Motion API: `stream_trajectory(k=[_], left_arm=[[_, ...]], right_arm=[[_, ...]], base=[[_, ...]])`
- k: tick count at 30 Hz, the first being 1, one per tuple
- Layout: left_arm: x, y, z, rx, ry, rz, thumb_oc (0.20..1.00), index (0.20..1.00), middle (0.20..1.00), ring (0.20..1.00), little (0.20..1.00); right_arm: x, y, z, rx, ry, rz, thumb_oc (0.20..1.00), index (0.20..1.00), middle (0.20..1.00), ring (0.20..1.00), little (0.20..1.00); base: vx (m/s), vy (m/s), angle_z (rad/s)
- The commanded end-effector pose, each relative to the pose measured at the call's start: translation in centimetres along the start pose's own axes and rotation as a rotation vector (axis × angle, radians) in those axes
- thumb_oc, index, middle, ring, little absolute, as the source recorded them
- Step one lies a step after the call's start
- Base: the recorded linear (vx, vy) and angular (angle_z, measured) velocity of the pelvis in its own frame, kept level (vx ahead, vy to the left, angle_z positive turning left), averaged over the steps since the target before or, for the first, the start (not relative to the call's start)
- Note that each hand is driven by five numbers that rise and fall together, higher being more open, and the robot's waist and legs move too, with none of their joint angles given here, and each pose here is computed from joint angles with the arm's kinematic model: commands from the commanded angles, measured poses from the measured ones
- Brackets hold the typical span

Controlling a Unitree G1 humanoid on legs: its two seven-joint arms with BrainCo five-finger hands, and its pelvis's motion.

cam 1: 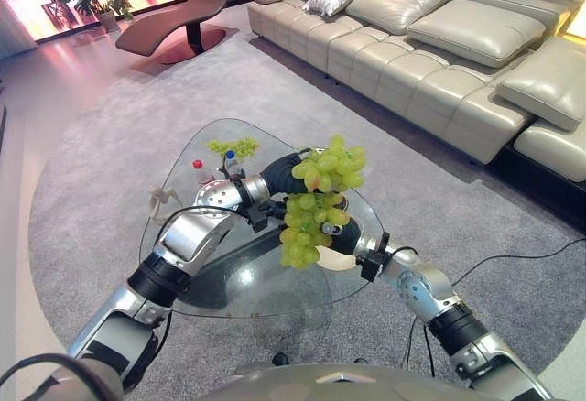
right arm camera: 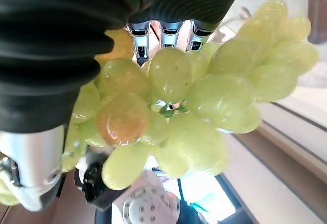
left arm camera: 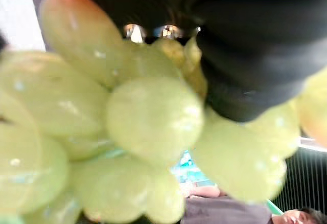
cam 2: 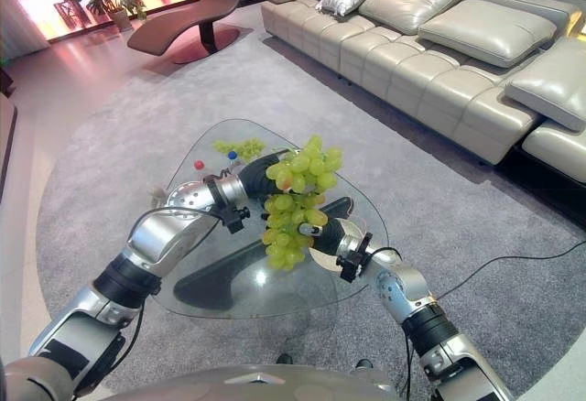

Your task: Pick up fruits into the plate

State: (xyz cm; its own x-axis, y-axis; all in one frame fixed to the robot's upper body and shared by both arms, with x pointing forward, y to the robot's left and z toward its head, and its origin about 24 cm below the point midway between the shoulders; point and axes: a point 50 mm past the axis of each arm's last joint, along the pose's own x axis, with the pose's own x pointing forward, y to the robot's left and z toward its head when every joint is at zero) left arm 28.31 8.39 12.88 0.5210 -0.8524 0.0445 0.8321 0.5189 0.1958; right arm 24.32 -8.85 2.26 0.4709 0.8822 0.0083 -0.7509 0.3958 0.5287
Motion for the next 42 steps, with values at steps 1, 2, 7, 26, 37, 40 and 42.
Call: stream_trajectory(k=[1, 2, 7, 26, 37, 40, 42], left_arm=[[0.9, 0.2, 3.6, 0.041, -0.202, -0.026, 0.2, 0.2, 0.2, 0.2, 0.2], [0.9, 0.2, 3.6, 0.041, -0.202, -0.026, 0.2, 0.2, 0.2, 0.2, 0.2], [0.8, 0.3, 3.5, 0.042, -0.197, -0.018, 0.2, 0.2, 0.2, 0.2, 0.2], [0.5, 0.4, 3.3, 0.043, -0.192, -0.012, 0.2, 0.2, 0.2, 0.2, 0.2], [-0.1, 1.0, 1.9, -0.019, -0.14, 0.057, 1.0, 1.0, 1.0, 1.0, 1.0], [-0.8, 1.4, 1.2, -0.032, -0.118, 0.108, 1.0, 1.0, 1.0, 1.0, 1.0], [-2.5, 2.1, -0.3, -0.047, -0.072, 0.193, 1.0, 1.0, 1.0, 1.0, 1.0]], right_arm=[[3.4, 3.1, 3.3, -0.047, -0.132, 0.224, 1.0, 1.0, 1.0, 1.0, 1.0], [3.4, 3.1, 3.3, -0.047, -0.132, 0.224, 1.0, 1.0, 1.0, 1.0, 1.0], [3.3, 3.1, 3.6, -0.059, -0.148, 0.208, 0.2, 0.2, 0.2, 0.2, 0.2], [3.0, 2.9, 3.5, -0.061, -0.141, 0.19, 0.2, 0.2, 0.2, 0.2, 0.2], [2.2, 2.0, 3.6, -0.079, -0.155, 0.096, 0.2, 0.2, 0.2, 0.2, 0.2], [1.4, 1.3, 3.5, -0.097, -0.16, 0.028, 0.2, 0.2, 0.2, 0.2, 0.2], [-0.4, -0.1, 3.5, -0.133, -0.171, -0.076, 0.2, 0.2, 0.2, 0.2, 0.2]], base=[[0.0, 0.0, 0.0], [0.0, 0.0, 0.0], [0.0, 0.0, 0.0], [0.0, 0.0, 0.0], [0.0, 0.0, 0.0], [0.0, 0.0, 0.0], [0.04, 0.027, 0.0]])
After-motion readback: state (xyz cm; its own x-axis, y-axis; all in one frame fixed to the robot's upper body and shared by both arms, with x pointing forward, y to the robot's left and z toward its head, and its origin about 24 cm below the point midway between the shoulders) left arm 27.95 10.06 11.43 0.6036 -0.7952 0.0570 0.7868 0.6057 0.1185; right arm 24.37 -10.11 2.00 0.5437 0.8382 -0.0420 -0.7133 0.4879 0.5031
